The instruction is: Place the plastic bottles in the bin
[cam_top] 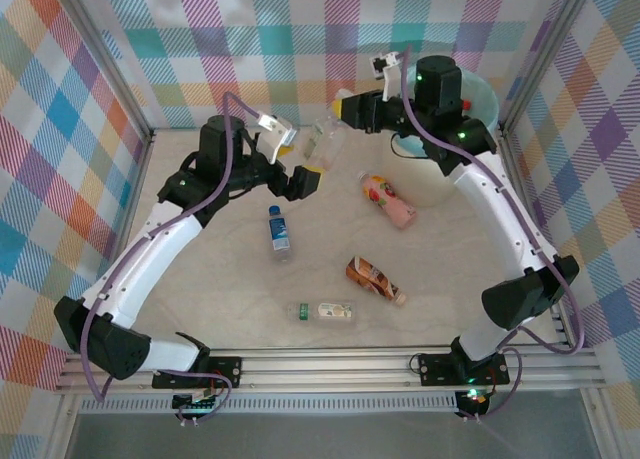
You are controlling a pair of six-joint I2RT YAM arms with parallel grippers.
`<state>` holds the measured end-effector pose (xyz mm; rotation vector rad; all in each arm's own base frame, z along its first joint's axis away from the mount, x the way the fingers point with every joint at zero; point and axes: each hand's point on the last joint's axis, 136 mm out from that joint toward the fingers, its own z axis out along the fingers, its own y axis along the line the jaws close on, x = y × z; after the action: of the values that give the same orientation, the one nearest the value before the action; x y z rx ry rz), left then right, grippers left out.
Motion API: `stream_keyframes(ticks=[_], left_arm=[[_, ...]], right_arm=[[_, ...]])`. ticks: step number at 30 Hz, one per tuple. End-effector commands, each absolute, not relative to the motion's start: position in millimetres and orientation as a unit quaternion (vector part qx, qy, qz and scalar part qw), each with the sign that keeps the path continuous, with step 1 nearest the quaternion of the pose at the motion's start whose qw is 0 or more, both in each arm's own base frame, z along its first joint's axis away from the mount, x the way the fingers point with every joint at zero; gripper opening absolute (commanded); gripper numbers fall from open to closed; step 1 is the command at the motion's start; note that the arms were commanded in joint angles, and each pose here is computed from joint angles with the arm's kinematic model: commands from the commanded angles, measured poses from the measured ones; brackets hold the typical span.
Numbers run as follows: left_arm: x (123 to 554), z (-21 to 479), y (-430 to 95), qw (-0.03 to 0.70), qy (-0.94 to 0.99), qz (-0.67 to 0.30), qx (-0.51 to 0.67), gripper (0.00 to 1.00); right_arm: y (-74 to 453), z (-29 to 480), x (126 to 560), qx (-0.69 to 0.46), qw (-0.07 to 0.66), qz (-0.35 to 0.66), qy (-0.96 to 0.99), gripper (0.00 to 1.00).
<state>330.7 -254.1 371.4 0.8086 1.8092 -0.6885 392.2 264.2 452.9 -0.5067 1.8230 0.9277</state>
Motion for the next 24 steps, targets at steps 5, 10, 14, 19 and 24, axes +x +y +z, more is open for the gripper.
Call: stream_keyframes(ticks=[5,10,14,19,24], left_arm=[[326,376,-250,0.511,0.746,-0.277,0.327,1.0],[330,372,-247,0.511,0.752,-0.268,0.319,1.0],[333,370,-248,0.512,0.753,-0.265,0.317,1.0],[338,366,-250,0.507,0.758,-0.265,0.315,1.0],[340,360,-249,0.5,0.765,-0.26,0.312,1.0]], right_arm=[[141,496,427,-0.113,0.618,0.143,0.765,0.18],[84,493,447,-0.091,0.628,-0.026,0.773,0.18],[61,476,461,-0.089,0.606,-0.114,0.782,0.18],[55,437,473,-0.096,0.568,-0.146,0.804,0.2],[53,408,477,-0.107,0.546,-0.181,0.811,0.23]])
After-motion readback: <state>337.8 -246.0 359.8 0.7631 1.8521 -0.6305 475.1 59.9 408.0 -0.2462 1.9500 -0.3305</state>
